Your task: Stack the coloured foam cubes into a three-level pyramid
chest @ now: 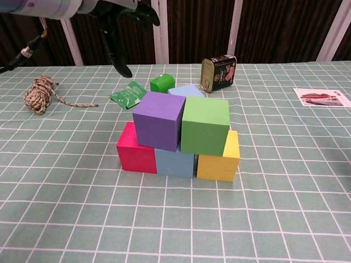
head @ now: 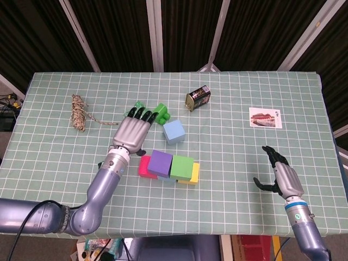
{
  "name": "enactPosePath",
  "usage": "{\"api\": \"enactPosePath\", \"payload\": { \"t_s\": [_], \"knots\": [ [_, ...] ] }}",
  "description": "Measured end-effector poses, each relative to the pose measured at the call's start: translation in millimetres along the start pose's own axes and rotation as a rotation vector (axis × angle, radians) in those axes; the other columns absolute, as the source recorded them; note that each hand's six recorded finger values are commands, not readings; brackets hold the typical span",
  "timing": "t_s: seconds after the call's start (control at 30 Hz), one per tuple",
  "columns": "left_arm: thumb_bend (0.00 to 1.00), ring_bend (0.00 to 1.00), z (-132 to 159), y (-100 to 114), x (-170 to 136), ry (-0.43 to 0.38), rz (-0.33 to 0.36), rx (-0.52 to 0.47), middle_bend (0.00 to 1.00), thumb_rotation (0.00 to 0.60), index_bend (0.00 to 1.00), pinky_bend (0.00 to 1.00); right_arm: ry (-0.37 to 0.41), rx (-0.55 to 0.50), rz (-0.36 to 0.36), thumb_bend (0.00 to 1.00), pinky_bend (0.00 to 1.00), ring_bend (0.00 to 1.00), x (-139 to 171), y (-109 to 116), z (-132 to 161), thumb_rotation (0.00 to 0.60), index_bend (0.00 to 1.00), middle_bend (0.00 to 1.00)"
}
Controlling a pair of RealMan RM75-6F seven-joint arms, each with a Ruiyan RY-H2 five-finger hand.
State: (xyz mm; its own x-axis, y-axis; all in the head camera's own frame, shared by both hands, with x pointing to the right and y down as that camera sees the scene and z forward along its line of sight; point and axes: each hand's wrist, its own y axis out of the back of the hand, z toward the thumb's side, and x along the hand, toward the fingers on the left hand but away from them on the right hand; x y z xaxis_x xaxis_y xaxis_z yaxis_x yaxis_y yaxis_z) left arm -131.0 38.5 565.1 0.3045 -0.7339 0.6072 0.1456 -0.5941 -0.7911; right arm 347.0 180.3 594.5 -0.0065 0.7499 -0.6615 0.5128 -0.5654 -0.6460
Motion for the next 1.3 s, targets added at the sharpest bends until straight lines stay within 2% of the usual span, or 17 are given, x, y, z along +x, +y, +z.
{"api": "enactPosePath", "payload": {
  "t_s": [0.1, 0.2, 0.43, 0.67, 0.87, 1.13, 1.3],
  "knots": [
    [0.04, 0.0, -4.8, -1.3, 16.2, -0.032, 0.001, 0.077, 0.03, 0.6, 0.0, 0.0, -0.002, 0.001, -0.003, 0.35, 0.0, 0.0, -0.6, 0.3, -0.3, 0.6, 0.0, 0.0],
    [0.03, 0.0, -10.4, 2.8, 31.9, -0.057, 0.036, 0.158, 0.01, 0.6, 0.0, 0.0, -0.006, -0.001, -0.003, 0.35, 0.0, 0.0, -1.1, 0.2, -1.3, 0.6, 0.0, 0.0],
    [0.02, 0.0, -9.9, 3.3, 61.2, -0.175, 0.07, 0.358, 0.0, 0.6, 0.0, 0.0, -0.017, 0.0, -0.003, 0.35, 0.0, 0.0, -2.8, -0.4, -4.2, 0.6, 0.0, 0.0],
    [0.02, 0.0, -5.0, -7.8, 81.6, -0.287, 0.057, 0.548, 0.0, 0.6, 0.0, 0.0, -0.024, 0.0, -0.008, 0.35, 0.0, 0.0, -4.5, -0.4, -6.3, 0.6, 0.0, 0.0],
    [0.03, 0.0, 2.3, -30.9, 94.2, -0.347, 0.011, 0.607, 0.0, 0.6, 0.0, 0.0, -0.024, -0.004, -0.018, 0.35, 0.0, 0.0, -4.9, 1.6, -6.5, 0.6, 0.0, 0.0],
    [0.11, 0.0, 10.1, -45.6, 107.2, -0.368, -0.005, 0.622, 0.0, 0.6, 0.0, 0.0, -0.022, -0.009, -0.021, 0.35, 0.0, 0.0, -5.0, 2.2, -6.6, 0.6, 0.0, 0.0],
    [0.11, 0.0, 18.0, -52.5, 114.5, -0.377, -0.011, 0.619, 0.0, 0.6, 0.0, 0.0, -0.021, -0.013, -0.024, 0.35, 0.0, 0.0, -4.9, 3.2, -6.6, 0.6, 0.0, 0.0]
  ]
}}
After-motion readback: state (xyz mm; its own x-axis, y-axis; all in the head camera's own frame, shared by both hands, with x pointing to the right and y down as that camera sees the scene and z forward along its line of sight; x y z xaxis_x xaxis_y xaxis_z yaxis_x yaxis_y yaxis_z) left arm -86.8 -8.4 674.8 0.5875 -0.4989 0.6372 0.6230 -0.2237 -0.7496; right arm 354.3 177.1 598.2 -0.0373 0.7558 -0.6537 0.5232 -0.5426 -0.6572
